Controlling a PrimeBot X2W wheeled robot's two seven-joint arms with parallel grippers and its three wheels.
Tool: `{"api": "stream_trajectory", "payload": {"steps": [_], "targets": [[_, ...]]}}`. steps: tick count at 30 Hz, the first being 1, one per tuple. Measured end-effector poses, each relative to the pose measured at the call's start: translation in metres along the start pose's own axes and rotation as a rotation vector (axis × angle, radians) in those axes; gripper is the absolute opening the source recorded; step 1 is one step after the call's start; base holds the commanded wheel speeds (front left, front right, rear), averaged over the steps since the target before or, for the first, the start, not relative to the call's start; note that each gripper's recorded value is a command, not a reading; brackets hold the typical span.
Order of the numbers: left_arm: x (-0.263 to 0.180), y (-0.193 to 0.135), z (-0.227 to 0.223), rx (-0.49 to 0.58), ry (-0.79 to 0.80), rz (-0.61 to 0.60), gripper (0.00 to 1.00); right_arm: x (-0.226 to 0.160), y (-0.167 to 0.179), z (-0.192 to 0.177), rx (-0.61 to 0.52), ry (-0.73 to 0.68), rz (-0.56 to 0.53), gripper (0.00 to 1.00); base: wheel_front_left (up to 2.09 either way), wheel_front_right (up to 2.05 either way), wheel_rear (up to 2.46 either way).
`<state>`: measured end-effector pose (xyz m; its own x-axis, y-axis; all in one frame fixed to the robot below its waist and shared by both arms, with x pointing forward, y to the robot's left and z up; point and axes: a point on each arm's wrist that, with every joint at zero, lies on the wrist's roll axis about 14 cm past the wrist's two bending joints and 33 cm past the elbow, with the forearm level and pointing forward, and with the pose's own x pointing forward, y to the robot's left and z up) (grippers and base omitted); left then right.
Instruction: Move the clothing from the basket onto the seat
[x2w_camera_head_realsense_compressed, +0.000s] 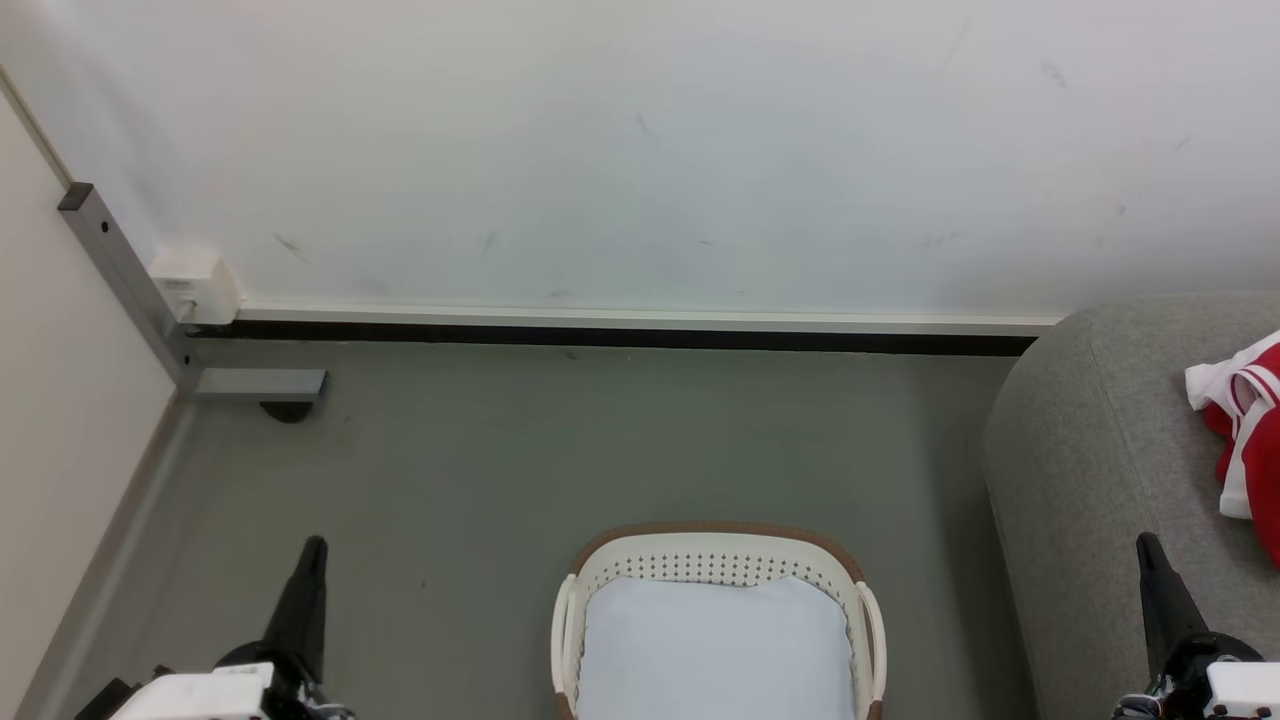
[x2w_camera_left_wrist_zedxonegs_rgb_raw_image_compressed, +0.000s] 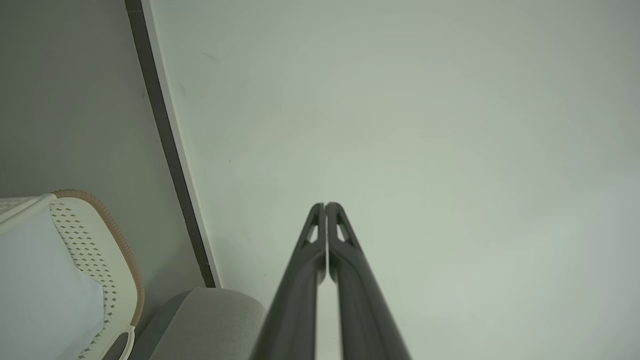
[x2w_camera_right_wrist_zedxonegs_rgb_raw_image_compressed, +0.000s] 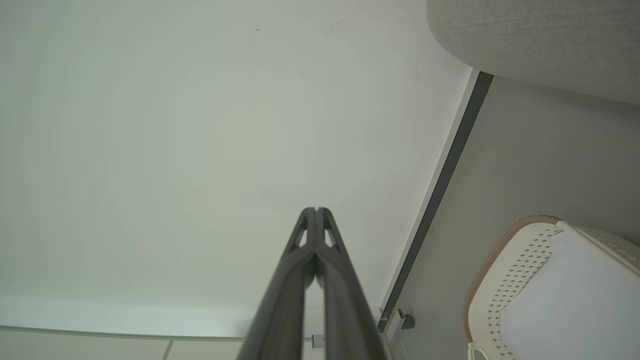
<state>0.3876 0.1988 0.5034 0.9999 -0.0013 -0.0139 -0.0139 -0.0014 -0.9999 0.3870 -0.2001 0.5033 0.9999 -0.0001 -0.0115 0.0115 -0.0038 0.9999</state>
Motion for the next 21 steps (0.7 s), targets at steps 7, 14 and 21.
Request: {"api": "stream_trajectory", "payload": {"steps": [7,14,21], "targets": [[0.0000,0.0000,0.0000,0.000,0.000,0.000,0.00,0.0000,0.0000,0.0000,0.000,0.000,0.000,0.00,0.00,0.00,0.00],[0.0001,-0.0002,0.0000,0.000,0.000,-0.001,0.00,0.0000,0.0000,-0.0001,0.000,0.000,0.000,0.00,0.00,0.00,0.00],[0.0001,-0.0002,0.0000,0.000,0.000,-0.001,0.00,0.0000,0.0000,-0.0001,0.000,0.000,0.000,0.00,0.00,0.00,0.00]]}}
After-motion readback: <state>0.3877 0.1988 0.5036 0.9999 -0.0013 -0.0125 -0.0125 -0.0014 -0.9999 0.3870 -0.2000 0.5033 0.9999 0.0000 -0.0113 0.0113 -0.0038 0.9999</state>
